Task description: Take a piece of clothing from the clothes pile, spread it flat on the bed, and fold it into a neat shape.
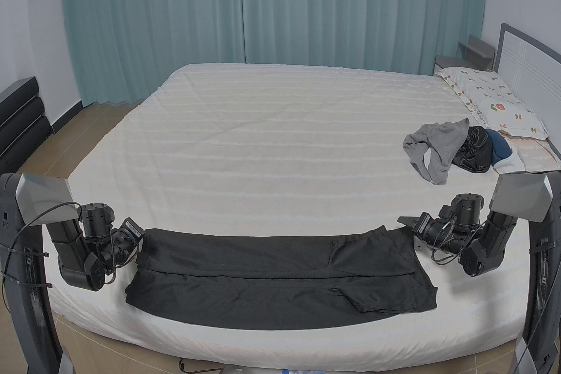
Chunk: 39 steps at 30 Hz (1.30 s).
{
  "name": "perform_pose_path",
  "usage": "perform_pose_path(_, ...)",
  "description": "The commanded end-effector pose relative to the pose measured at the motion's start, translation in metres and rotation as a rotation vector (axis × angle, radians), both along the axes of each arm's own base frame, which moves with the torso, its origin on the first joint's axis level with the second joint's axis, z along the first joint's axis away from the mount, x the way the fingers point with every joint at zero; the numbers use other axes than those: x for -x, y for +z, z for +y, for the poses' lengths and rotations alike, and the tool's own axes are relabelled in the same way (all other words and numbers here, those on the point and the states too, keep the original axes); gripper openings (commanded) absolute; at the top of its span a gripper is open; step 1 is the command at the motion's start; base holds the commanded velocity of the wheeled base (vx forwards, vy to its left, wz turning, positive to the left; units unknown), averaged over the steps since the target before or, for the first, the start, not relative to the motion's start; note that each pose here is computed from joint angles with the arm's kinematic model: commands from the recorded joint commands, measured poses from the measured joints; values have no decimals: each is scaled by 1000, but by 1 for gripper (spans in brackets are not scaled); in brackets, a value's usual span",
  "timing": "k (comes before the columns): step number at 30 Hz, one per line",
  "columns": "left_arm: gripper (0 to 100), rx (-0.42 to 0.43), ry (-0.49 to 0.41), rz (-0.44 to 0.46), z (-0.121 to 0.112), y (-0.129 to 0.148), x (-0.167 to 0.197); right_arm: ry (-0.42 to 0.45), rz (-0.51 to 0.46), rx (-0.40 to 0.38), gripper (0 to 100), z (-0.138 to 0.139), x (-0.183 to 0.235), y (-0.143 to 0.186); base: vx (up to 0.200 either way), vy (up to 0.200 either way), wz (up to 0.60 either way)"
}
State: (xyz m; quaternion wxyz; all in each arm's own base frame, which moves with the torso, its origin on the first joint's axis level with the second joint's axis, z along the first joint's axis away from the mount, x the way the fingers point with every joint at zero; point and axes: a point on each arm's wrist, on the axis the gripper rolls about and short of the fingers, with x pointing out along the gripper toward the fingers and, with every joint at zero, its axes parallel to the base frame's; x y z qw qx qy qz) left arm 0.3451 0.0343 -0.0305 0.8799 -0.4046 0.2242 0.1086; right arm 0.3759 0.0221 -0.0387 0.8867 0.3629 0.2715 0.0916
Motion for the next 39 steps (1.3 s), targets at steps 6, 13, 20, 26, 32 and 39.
perform_pose_path(6, 100, 2, 5, 18, 0, 6, 13, -31, -79, -56, 100, -4, 15, 41, 0, 0, 0)
perform_pose_path(13, 100, 70, 15, 21, -5, 33, 57, 4, -50, -86, 100, 13, 44, 60, 0, 0, 0)
perform_pose_path(20, 100, 78, 32, 41, -1, 31, 67, 48, -8, -91, 100, 24, 99, 82, -114, 0, 0)
perform_pose_path(26, 100, 81, 14, 59, -5, 29, 70, 82, 128, -162, 100, 40, 135, 76, -167, 0, 0)
perform_pose_path(32, 100, 96, -10, 56, -5, 28, 69, 81, 206, -208, 100, 61, 132, 61, 0, 0, 0)
perform_pose_path(39, 100, 101, -6, 80, -4, 20, 67, 43, 230, -128, 100, 93, 129, 39, 0, 0, 0)
